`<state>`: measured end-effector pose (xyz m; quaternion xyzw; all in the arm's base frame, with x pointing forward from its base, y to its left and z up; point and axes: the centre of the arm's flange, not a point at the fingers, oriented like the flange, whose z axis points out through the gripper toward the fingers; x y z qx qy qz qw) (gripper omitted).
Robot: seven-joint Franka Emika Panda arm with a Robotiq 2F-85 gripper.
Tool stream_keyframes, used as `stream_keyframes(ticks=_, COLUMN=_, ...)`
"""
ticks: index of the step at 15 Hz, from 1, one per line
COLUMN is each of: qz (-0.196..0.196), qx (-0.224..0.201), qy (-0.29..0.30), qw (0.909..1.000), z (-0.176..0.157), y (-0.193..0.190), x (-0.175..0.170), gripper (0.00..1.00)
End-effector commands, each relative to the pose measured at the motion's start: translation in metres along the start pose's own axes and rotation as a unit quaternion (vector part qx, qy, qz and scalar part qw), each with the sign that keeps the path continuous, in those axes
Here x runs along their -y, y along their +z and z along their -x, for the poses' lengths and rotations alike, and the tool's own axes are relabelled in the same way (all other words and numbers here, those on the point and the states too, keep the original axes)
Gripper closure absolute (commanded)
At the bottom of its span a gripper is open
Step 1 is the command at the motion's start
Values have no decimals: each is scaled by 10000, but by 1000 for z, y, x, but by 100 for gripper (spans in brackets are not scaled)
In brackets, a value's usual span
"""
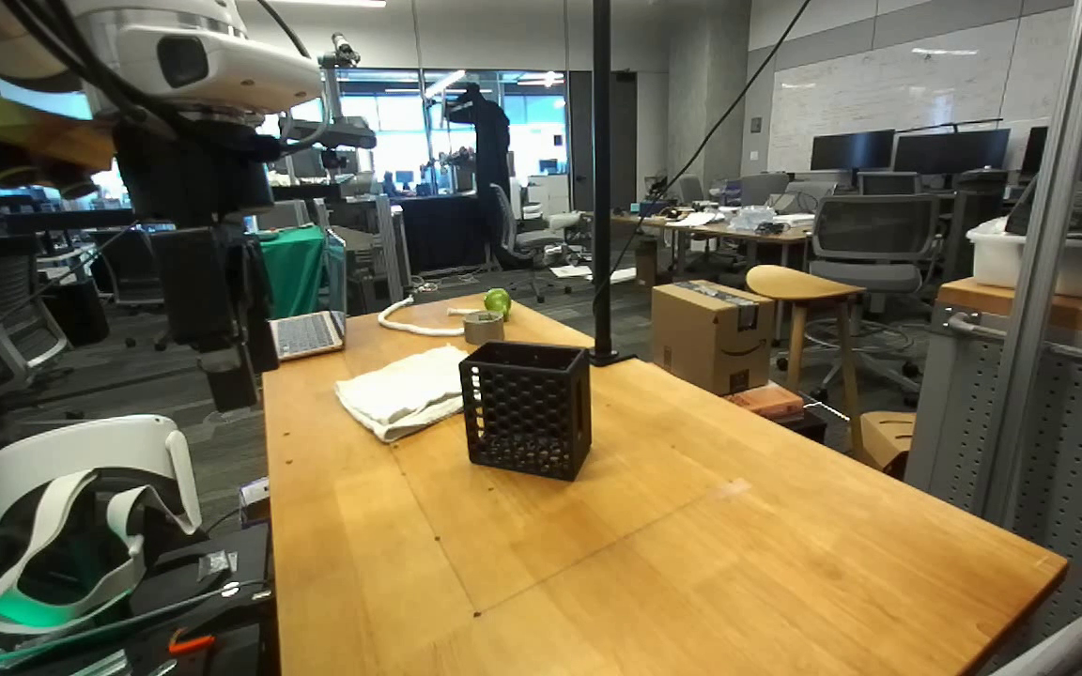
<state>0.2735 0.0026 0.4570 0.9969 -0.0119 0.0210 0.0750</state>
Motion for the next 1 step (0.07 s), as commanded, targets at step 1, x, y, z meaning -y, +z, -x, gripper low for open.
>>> stream_keyframes(ticks=1, qz=0, qx=0, qy=0, qw=10000, z=0, y=0, x=0, gripper=0)
